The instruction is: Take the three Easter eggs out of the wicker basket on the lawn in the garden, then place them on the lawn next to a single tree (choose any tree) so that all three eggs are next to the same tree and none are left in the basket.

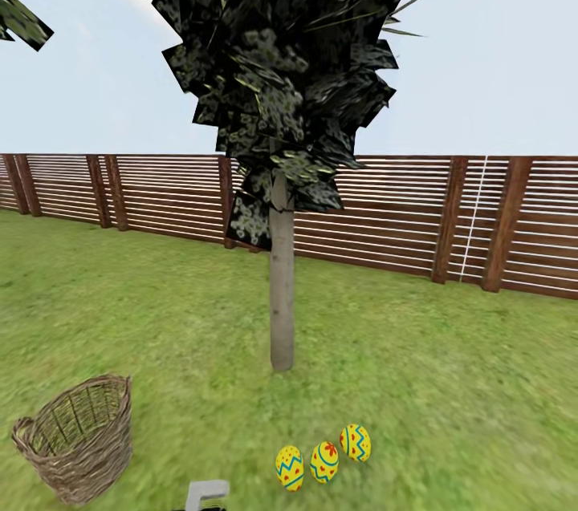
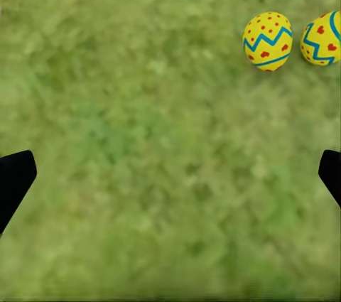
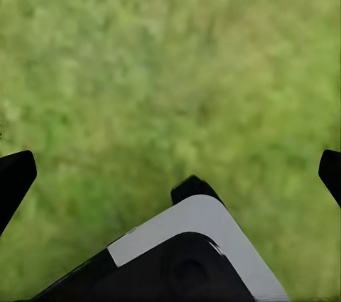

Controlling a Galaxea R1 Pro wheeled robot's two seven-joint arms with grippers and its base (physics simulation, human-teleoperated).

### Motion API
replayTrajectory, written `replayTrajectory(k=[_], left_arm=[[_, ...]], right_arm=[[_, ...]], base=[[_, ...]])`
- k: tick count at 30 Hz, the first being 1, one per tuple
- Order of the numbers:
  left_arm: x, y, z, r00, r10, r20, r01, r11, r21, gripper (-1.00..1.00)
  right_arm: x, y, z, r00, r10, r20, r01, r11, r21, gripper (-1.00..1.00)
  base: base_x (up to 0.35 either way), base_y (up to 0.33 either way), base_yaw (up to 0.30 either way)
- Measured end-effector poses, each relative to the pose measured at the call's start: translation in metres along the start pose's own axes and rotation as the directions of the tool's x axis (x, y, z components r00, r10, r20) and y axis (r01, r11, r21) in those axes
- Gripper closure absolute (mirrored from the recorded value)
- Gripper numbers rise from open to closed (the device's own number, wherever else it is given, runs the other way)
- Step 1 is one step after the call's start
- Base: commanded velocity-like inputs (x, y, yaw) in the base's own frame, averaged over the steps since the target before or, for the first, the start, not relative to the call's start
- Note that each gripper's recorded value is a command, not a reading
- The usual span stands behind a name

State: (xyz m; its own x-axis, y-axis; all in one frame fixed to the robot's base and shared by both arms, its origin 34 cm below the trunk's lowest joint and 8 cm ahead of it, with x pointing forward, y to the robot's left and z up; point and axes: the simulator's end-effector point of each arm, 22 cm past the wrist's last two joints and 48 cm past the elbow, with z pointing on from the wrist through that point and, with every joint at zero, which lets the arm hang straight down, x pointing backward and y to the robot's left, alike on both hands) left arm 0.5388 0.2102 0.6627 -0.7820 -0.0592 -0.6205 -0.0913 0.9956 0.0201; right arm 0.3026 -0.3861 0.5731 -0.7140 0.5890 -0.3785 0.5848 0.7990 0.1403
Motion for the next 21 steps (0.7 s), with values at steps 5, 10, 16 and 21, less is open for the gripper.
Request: replayTrajectory(k=[5, 10, 16, 21], left_arm=[[0.022, 0.002, -0.008, 1.0, 0.001, -0.031, -0.002, 1.0, -0.002, -1.0], [0.034, 0.01, -0.015, 0.999, 0.0, -0.035, -0.001, 1.0, -0.013, -1.0], [0.052, 0.022, -0.022, 0.998, 0.007, -0.067, -0.008, 1.0, -0.006, -1.0], [0.071, 0.025, -0.031, 0.995, 0.011, -0.097, -0.011, 1.0, -0.001, -1.0]], right_arm=[[0.01, 0.003, -0.006, 1.0, 0.001, 0.022, -0.001, 1.0, -0.006, -1.0], [0.035, 0.006, -0.012, 1.0, 0.013, -0.006, -0.013, 1.0, -0.011, -1.0], [0.043, 0.008, -0.02, 1.0, 0.016, -0.02, -0.016, 1.0, -0.013, -1.0], [0.043, 0.008, -0.026, 1.0, 0.019, -0.023, -0.02, 1.0, -0.013, -1.0]], base=[[0.0, 0.0, 0.0], [0.0, 0.0, 0.0], [0.0, 0.0, 0.0], [0.0, 0.0, 0.0]])
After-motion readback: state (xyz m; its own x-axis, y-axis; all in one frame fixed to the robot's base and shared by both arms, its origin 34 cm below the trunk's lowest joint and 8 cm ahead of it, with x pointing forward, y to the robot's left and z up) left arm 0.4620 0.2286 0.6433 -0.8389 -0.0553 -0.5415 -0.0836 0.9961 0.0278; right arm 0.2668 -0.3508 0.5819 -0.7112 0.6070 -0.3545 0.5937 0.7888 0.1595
